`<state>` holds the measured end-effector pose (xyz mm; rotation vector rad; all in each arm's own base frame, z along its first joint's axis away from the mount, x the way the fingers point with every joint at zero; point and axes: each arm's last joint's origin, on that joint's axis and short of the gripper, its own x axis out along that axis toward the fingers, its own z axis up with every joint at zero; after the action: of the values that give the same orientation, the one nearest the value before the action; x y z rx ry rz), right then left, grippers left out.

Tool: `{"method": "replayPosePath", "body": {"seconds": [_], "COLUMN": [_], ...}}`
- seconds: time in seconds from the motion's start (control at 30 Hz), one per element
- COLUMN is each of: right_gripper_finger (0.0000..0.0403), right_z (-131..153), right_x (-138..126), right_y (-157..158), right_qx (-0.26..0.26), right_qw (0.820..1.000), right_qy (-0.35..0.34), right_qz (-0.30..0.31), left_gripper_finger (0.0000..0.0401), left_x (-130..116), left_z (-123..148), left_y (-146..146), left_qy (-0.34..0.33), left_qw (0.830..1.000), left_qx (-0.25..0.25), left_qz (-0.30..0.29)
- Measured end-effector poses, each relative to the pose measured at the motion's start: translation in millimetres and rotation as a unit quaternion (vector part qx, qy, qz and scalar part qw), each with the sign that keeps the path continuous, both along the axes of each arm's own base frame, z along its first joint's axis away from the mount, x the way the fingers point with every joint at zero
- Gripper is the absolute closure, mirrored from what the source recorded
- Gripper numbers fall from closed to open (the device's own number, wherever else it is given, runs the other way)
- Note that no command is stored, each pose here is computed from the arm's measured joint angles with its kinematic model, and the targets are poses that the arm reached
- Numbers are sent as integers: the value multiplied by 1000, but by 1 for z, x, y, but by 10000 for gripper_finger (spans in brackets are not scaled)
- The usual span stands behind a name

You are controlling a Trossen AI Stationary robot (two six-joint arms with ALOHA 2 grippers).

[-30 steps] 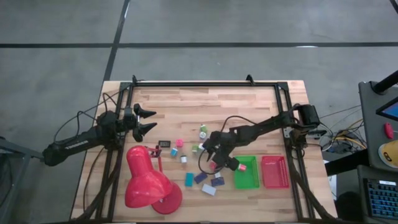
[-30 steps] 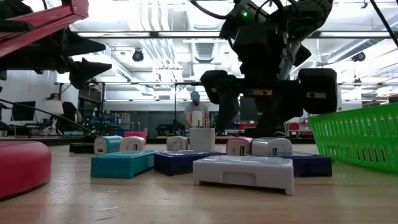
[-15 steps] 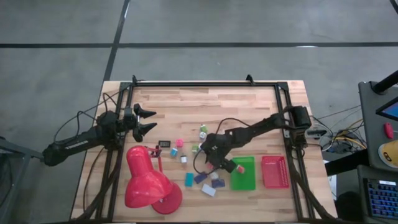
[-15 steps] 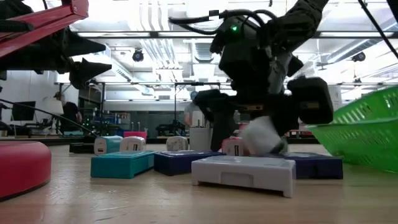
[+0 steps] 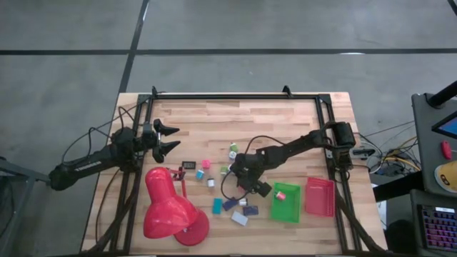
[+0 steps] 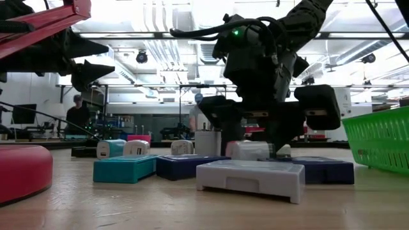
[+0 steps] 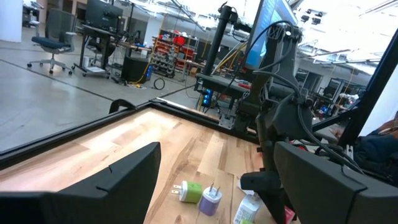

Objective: Pick & Place Office items
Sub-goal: Put the pink charger adapter into the green basket

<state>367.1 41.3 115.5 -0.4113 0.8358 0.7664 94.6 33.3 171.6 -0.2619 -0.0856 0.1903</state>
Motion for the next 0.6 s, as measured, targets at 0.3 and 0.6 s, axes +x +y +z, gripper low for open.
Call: {"method": "replayPosePath", "body": {"seconds": [0.3,0.6], "right_gripper_finger": [223,262], "right_z": [0,7], "right_x": [0,7], "right_y": [0,-3], "right_qx": [-5,-52], "right_qw": [1000,998], "right_qy": [0,-25], "right_qz": [-3,-16], "left_gripper_finger": [81,81], "left_x": [0,0], "left_z": [0,0], "left_y": [0,0], "left_qy": [0,0], "left_qw": [1000,1000], "left_qx": [0,0], "left_qz": [0,0]}}
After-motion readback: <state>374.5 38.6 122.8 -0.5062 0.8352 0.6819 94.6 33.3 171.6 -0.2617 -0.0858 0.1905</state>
